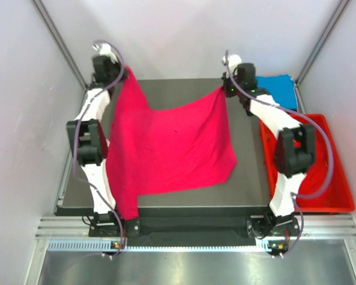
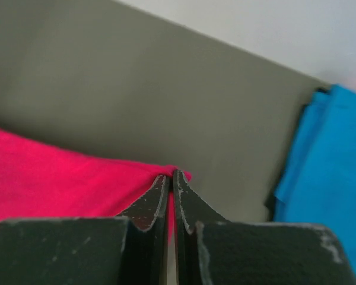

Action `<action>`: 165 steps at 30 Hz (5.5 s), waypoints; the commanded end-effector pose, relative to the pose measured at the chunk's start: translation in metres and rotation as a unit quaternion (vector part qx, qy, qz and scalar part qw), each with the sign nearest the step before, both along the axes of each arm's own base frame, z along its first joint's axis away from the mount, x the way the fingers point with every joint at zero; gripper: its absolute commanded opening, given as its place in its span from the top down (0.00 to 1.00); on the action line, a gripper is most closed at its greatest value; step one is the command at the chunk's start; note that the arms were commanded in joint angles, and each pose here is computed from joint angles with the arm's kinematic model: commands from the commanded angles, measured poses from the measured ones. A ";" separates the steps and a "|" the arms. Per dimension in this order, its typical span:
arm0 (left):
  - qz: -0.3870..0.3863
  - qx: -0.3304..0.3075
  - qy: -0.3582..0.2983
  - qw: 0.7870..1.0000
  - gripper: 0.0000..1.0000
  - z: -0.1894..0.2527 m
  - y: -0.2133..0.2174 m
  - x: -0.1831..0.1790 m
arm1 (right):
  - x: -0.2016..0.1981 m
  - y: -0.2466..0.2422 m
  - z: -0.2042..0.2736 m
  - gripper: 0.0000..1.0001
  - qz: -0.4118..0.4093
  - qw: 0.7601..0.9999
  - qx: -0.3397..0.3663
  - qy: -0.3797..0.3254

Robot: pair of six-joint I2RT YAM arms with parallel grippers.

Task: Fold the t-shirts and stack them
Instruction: Flatten the tshirt out

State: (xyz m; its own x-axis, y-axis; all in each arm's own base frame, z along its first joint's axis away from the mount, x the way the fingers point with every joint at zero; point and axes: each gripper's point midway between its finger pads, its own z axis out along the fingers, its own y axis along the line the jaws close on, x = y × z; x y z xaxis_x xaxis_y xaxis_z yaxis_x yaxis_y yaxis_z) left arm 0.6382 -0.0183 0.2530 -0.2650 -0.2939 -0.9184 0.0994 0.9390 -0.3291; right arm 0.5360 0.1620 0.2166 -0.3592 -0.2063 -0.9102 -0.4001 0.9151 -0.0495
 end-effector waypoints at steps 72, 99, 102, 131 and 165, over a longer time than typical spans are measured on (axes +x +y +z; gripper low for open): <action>0.155 0.143 -0.140 0.967 1.00 -0.009 0.104 0.013 | 0.107 -0.006 -0.053 0.55 -0.088 0.995 0.044 0.027; 0.119 0.086 -0.151 0.978 1.00 0.007 0.083 -0.001 | -0.178 -0.074 -0.191 0.73 -0.295 0.908 -0.040 0.294; 0.115 0.081 -0.151 0.979 1.00 0.006 0.081 0.001 | -0.199 -0.086 -0.196 0.72 -0.313 0.900 -0.050 0.299; 0.014 0.073 -0.154 0.985 1.00 0.017 0.051 -0.024 | 0.105 -0.006 -0.064 0.53 -0.107 0.975 0.184 0.070; -0.016 0.031 -0.166 0.985 1.00 0.007 0.040 -0.031 | 0.177 -0.004 -0.156 0.63 -0.243 0.904 0.339 0.093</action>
